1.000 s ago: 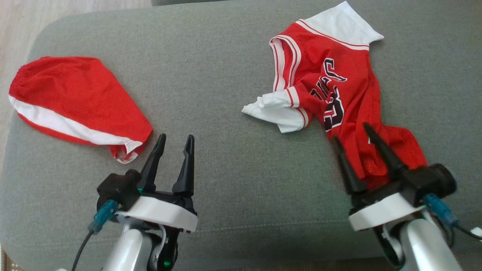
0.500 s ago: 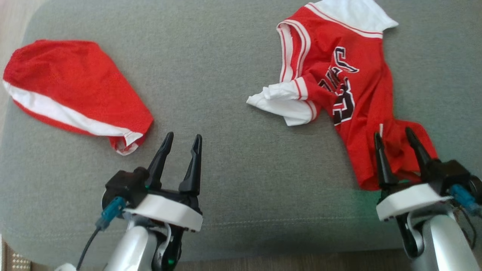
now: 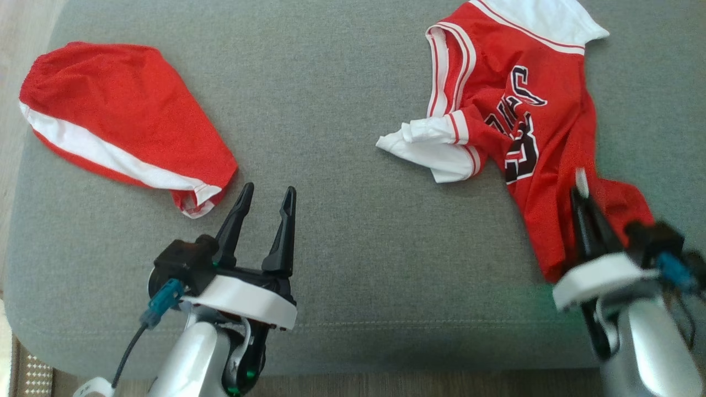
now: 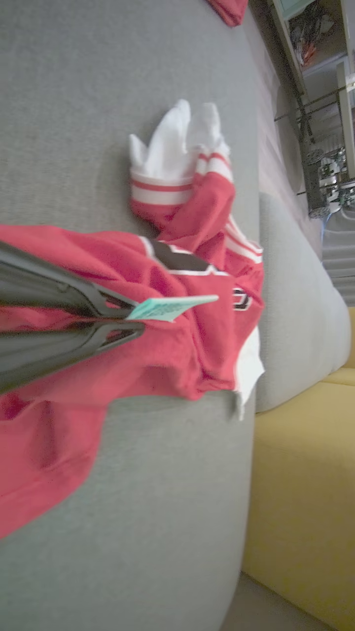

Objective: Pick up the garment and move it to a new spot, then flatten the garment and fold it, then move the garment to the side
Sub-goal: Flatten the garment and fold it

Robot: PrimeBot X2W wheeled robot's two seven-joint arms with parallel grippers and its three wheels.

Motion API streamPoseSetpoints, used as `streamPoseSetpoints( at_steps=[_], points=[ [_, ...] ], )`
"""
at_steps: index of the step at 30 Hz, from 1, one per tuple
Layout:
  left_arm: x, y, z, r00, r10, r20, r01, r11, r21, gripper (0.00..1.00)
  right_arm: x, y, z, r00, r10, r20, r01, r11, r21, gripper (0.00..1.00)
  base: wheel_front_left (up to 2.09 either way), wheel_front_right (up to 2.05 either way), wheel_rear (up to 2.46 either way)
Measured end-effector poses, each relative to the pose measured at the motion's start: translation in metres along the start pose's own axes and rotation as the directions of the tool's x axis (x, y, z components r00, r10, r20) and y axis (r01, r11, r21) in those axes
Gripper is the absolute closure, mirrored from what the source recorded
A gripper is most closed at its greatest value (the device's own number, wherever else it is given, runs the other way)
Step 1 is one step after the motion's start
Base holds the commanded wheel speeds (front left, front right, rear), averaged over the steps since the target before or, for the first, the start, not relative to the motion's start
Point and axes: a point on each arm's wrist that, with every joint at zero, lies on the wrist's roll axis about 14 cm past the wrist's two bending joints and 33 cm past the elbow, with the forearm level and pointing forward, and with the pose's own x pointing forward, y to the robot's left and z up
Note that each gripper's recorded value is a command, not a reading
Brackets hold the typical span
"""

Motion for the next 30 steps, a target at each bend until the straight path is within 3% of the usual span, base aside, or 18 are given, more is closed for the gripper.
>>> streamPoseSetpoints(
  at_steps=[7, 14, 19, 23, 24, 25, 26, 30],
  points=[
    [-0.001, -0.005, 0.006, 1.000, -0.011, 0.016, 0.011, 1.000, -0.006, 0.00, 0.034, -0.011, 0.094, 0.973, 0.063, 0.223, -0.021, 0.982, -0.185, 1.00, 0.00, 0.00, 0.00],
    [-0.003, -0.006, 0.002, 1.000, -0.012, 0.005, 0.012, 1.000, -0.028, 0.00, 0.076, -0.058, 0.207, 0.935, 0.059, 0.349, 0.094, 0.909, -0.407, 1.00, 0.00, 0.00, 0.00],
    [-0.003, -0.006, -0.005, 1.000, -0.013, -0.014, 0.012, 0.999, -0.037, 0.00, 0.101, -0.089, 0.255, 0.930, 0.002, 0.368, 0.182, 0.866, -0.465, 1.00, 0.00, 0.00, 0.00],
    [0.005, 0.000, -0.003, 1.000, 0.001, -0.009, -0.002, 0.999, -0.054, 0.00, 0.130, -0.112, 0.251, 0.956, -0.069, 0.286, 0.207, 0.849, -0.487, 1.00, 0.00, 0.00, 0.00],
    [0.007, 0.000, -0.004, 1.000, -0.001, -0.010, 0.000, 0.999, -0.053, 0.00, 0.138, -0.120, 0.244, 0.963, -0.093, 0.253, 0.211, 0.843, -0.495, 0.95, 0.00, 0.00, 0.00],
    [0.009, 0.002, -0.005, 1.000, 0.001, -0.012, -0.002, 0.999, -0.052, 0.00, 0.145, -0.128, 0.238, 0.967, -0.116, 0.226, 0.219, 0.830, -0.512, 0.05, 0.00, 0.00, 0.00],
    [0.010, 0.004, -0.006, 1.000, 0.007, -0.016, -0.007, 0.998, -0.055, 0.00, 0.150, -0.134, 0.233, 0.968, -0.136, 0.210, 0.230, 0.818, -0.527, 0.00, 0.00, 0.00, 0.00],
    [0.011, 0.017, -0.013, 0.998, 0.043, -0.035, -0.044, 0.998, -0.053, 0.00, 0.174, -0.134, 0.217, 0.971, -0.162, 0.175, 0.231, 0.816, -0.529, 0.00, 0.00, 0.00, 0.00]
  ],
)
